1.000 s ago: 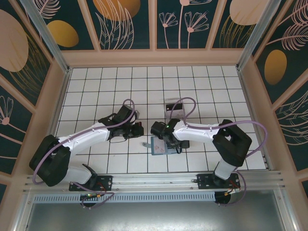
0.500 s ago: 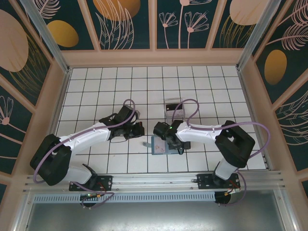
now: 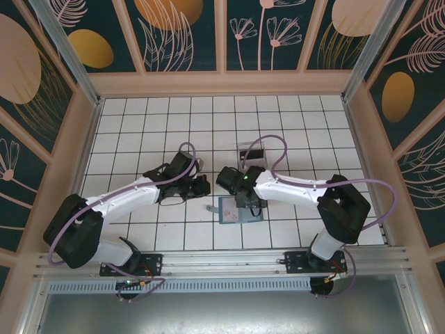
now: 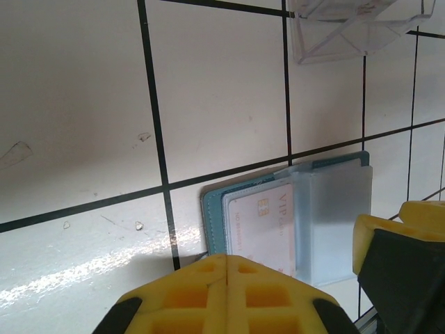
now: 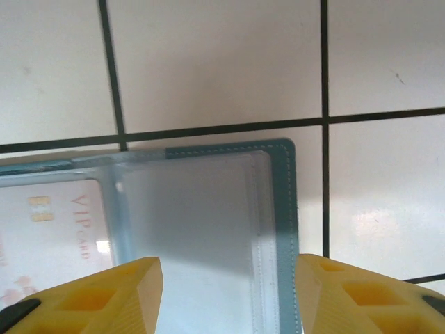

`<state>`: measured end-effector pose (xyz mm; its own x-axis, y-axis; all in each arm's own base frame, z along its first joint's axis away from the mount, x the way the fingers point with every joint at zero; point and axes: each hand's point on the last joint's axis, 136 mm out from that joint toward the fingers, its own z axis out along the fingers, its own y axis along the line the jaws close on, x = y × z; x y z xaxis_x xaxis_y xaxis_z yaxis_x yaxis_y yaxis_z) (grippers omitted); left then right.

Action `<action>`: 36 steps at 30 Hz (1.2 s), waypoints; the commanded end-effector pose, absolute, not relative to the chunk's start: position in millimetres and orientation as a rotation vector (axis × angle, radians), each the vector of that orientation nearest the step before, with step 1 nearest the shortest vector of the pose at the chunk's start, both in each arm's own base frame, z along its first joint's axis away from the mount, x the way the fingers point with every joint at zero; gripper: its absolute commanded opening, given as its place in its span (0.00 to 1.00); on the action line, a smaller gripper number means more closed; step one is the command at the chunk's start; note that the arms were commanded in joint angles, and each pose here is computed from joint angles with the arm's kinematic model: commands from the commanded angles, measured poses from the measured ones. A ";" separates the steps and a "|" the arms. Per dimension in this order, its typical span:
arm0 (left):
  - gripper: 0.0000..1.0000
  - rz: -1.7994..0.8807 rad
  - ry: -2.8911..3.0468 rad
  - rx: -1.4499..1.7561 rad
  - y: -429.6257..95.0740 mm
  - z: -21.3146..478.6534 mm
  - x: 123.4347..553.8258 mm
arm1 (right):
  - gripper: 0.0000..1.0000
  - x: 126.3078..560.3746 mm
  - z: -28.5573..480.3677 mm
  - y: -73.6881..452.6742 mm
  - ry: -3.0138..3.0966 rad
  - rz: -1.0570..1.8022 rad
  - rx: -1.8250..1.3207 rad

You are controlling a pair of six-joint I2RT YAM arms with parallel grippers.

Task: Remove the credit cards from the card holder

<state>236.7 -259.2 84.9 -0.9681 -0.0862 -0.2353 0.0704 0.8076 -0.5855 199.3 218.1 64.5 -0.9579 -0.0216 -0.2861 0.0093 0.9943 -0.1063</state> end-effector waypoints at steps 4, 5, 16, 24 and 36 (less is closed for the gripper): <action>0.05 -0.917 2.733 -0.021 -256.7 86.9 230.5 | 0.48 208.2 80.5 243.5 2.841 -0.010 -0.044; 0.05 -0.919 2.731 -0.024 -256.3 87.6 230.2 | 0.46 208.0 80.1 251.5 2.848 0.053 -0.052; 0.04 -1.019 2.732 -0.027 -269.3 91.1 220.7 | 0.24 197.6 71.8 291.4 2.885 0.772 0.023; 0.02 -1.063 2.737 0.000 -294.8 89.2 214.7 | 0.21 195.8 61.5 283.3 2.881 0.925 0.053; 0.00 -1.027 2.816 0.037 -318.5 64.0 201.5 | 0.19 193.2 46.7 278.8 2.910 0.920 0.059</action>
<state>194.6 -309.9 57.2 -0.9912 -0.0110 -0.1316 0.0738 0.7805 -0.6208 194.0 280.2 51.1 -0.9945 0.0697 -0.0788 0.0124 0.8216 0.5699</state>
